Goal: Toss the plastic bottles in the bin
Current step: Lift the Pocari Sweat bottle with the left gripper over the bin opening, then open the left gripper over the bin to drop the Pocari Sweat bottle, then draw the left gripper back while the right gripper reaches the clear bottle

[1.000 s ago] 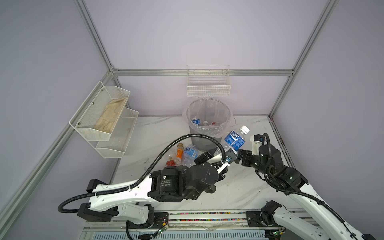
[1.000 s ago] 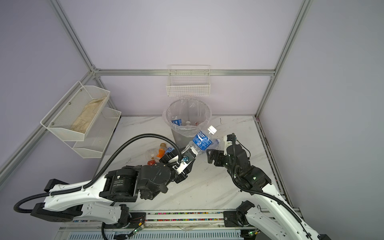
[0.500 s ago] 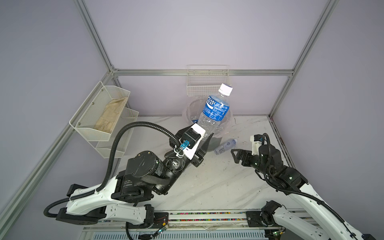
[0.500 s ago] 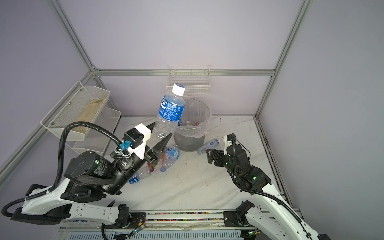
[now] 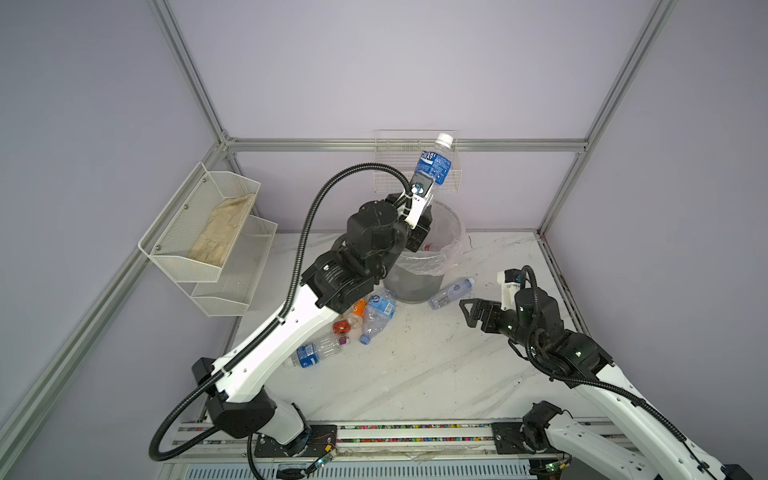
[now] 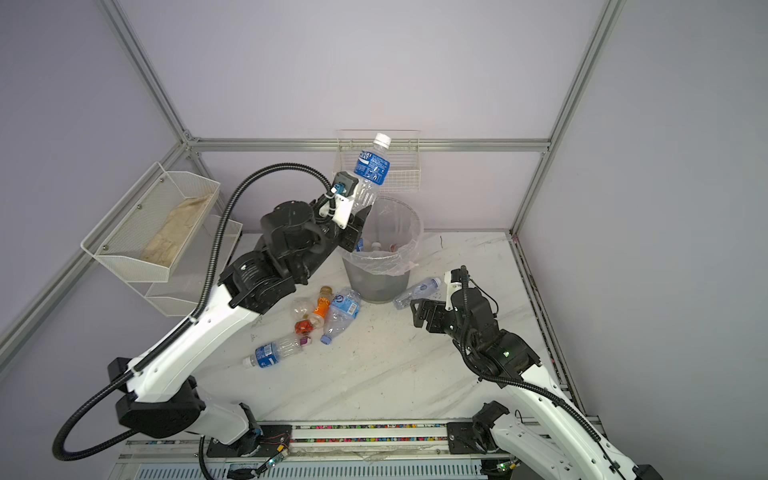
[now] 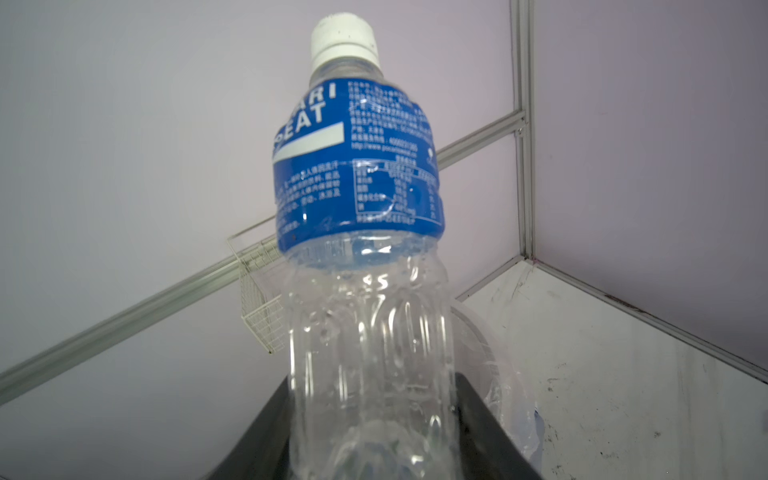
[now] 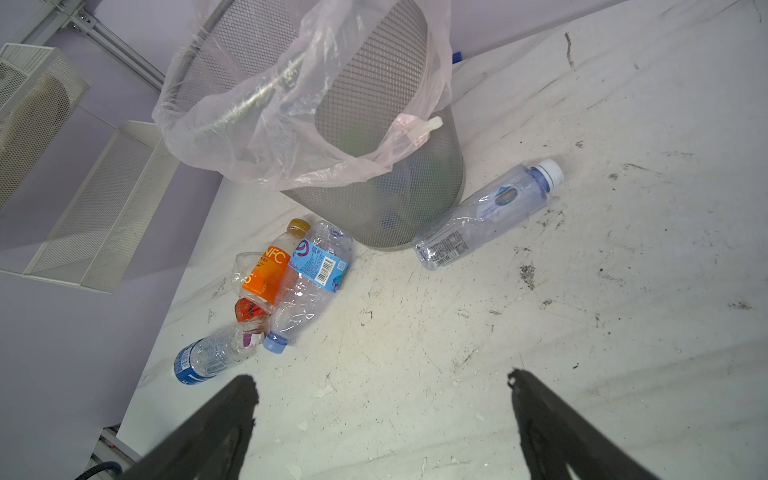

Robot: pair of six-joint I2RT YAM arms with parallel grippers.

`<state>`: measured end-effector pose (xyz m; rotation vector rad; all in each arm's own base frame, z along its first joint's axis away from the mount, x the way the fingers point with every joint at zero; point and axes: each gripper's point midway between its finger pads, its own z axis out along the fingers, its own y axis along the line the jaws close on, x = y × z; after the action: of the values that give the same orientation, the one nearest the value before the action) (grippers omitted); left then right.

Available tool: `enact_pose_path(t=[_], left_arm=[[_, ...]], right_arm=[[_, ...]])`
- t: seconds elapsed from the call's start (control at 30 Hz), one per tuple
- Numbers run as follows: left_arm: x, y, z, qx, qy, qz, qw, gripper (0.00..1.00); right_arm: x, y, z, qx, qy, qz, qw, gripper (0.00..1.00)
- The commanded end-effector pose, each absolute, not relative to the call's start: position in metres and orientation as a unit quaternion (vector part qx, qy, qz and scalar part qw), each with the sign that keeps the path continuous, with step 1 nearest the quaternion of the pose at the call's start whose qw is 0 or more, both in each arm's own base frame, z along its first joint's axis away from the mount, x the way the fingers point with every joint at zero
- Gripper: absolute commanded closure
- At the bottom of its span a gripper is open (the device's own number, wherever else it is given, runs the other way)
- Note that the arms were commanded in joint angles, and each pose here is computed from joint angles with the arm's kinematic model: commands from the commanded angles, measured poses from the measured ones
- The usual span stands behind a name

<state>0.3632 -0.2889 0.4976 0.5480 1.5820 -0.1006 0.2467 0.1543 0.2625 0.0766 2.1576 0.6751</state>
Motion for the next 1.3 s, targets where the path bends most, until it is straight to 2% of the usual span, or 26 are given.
enact_pose_path(t=[0.0,0.03,0.13,0.3,0.37,0.73,0.97,1.27], left_arm=[[0.396,-0.295,0.453,0.230,0.766,-0.080,0.595,0.07],[0.406,-0.294,0.437,0.229,0.784,-0.064,0.574,0.00],[0.397,-0.292,0.443,0.225,0.796,-0.055,0.559,0.00],[0.345,-0.283,0.518,0.218,0.724,-0.118,0.644,0.00],[0.330,-0.274,0.532,0.211,0.712,-0.125,0.658,0.00],[0.257,-0.224,0.556,0.185,0.664,-0.181,0.702,0.00],[0.238,-0.189,0.516,0.153,0.669,-0.184,0.704,0.00],[0.235,-0.165,0.397,0.103,0.741,-0.173,0.640,0.00]], right_arm=[[0.243,0.155,0.284,0.031,0.851,0.286,0.438,0.03],[0.243,0.154,0.287,0.030,0.851,0.286,0.440,0.03],[0.241,0.151,0.293,0.027,0.850,0.280,0.446,0.02],[0.241,0.151,0.285,0.027,0.853,0.276,0.441,0.03],[0.243,0.154,0.280,0.025,0.856,0.276,0.436,0.03],[0.245,0.153,0.276,0.041,0.858,0.279,0.430,0.02],[0.252,0.153,0.259,0.061,0.869,0.263,0.416,0.02],[0.271,0.153,0.240,0.087,0.886,0.225,0.397,0.03]])
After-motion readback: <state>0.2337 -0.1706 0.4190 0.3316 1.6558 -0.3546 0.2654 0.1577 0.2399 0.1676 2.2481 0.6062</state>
